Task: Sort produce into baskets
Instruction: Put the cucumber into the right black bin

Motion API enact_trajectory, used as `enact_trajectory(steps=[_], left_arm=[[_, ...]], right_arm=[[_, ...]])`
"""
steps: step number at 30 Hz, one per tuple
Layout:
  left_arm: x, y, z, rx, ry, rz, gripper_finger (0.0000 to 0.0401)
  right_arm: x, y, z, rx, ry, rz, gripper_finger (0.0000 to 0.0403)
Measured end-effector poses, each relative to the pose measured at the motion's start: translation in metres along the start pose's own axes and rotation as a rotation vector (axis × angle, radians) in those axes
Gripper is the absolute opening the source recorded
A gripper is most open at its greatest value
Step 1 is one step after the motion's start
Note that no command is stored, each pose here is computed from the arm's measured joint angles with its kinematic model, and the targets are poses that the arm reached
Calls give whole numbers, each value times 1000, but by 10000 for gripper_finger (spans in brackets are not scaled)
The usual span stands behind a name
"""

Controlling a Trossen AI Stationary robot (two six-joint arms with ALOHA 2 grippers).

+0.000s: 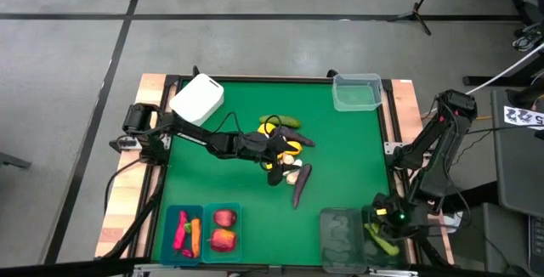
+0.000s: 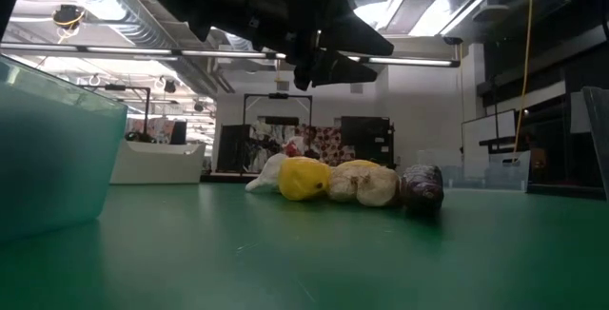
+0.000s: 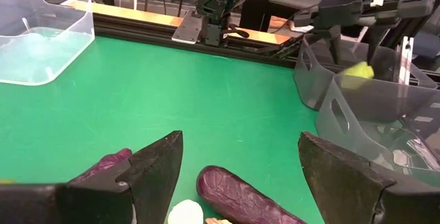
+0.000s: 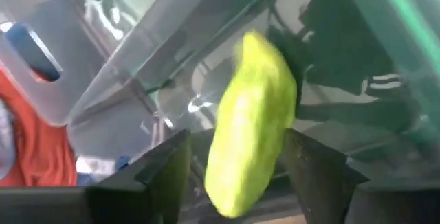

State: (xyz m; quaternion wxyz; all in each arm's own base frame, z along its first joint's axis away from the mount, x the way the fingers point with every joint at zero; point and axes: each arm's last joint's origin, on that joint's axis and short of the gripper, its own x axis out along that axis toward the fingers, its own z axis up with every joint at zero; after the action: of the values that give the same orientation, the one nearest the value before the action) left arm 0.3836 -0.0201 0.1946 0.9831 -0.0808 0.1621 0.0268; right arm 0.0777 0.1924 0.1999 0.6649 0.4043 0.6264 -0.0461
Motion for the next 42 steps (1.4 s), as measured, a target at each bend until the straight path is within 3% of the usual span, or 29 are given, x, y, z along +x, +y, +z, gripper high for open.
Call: enact_trajectory(steps=[5, 9, 19, 23, 31, 42], left_arm=[[0, 1, 0, 15, -4, 23, 285], [-1, 16, 7, 18, -13, 69, 285], [-12, 100, 62, 77, 339, 287, 285], [-22, 135, 75, 51, 363, 243, 285], [-22, 179, 52, 34, 469, 197, 285], [9, 192, 3, 21, 605, 157, 285]], right_arm=[[-2, 7, -2, -6, 23, 75, 241], [-10, 14, -3, -41, 39, 182, 242], [-30, 16, 0, -104, -57, 312, 243], [-31, 14, 2, -115, -99, 302, 243], [-31, 12, 3, -153, -116, 281, 243], [-30, 10, 4, -155, -156, 258, 243]])
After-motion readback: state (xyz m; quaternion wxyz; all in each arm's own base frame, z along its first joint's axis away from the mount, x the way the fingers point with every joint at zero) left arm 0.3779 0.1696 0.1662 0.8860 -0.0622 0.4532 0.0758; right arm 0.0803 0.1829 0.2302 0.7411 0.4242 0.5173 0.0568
